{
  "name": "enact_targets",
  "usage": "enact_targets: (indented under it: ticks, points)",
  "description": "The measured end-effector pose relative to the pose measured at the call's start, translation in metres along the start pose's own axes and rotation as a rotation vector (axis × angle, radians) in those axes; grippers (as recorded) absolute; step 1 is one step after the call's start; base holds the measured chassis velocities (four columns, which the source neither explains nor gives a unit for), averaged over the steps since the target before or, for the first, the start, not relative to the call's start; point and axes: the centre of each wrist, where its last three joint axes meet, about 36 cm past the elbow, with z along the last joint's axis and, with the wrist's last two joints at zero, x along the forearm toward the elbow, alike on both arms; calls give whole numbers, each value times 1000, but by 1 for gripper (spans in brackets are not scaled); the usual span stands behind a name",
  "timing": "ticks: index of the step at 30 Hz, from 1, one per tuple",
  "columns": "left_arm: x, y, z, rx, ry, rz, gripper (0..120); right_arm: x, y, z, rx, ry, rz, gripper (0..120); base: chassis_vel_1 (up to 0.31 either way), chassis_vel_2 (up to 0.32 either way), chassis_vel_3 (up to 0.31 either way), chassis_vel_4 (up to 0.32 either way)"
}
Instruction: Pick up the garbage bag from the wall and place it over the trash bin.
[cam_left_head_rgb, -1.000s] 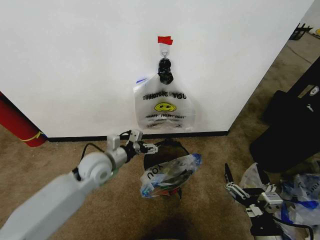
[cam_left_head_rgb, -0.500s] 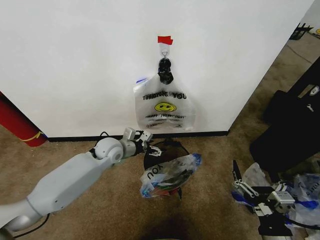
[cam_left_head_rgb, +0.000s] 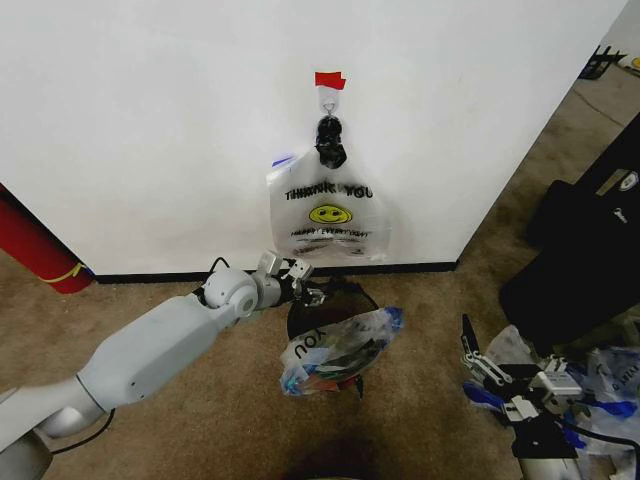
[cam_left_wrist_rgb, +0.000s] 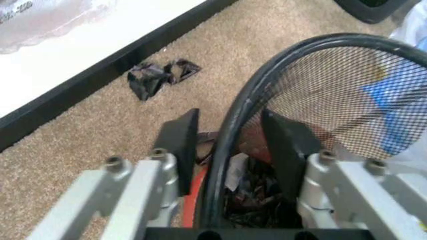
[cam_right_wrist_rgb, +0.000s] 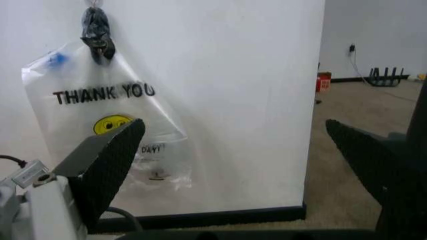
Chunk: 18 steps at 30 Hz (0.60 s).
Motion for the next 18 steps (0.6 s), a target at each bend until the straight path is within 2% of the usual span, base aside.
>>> enact_targets:
  ticks: [2, 8, 12, 18]
  points:
    - [0, 0, 0, 0, 1, -1, 32, 0, 0, 0, 0, 0, 0, 100, 0, 0, 0, 0]
    - [0, -2, 3, 0, 9, -3, 4, -3, -1, 3, 0, 10, 4, 100, 0, 0, 0, 0]
    - [1, -7, 6, 8, 5, -11, 3, -4, -1, 5, -2, 16, 8, 100, 0, 0, 0, 0]
    - [22, -20, 8, 76, -36, -33, 3, -7, -1, 4, -10, 28, 11, 100, 0, 0, 0, 0]
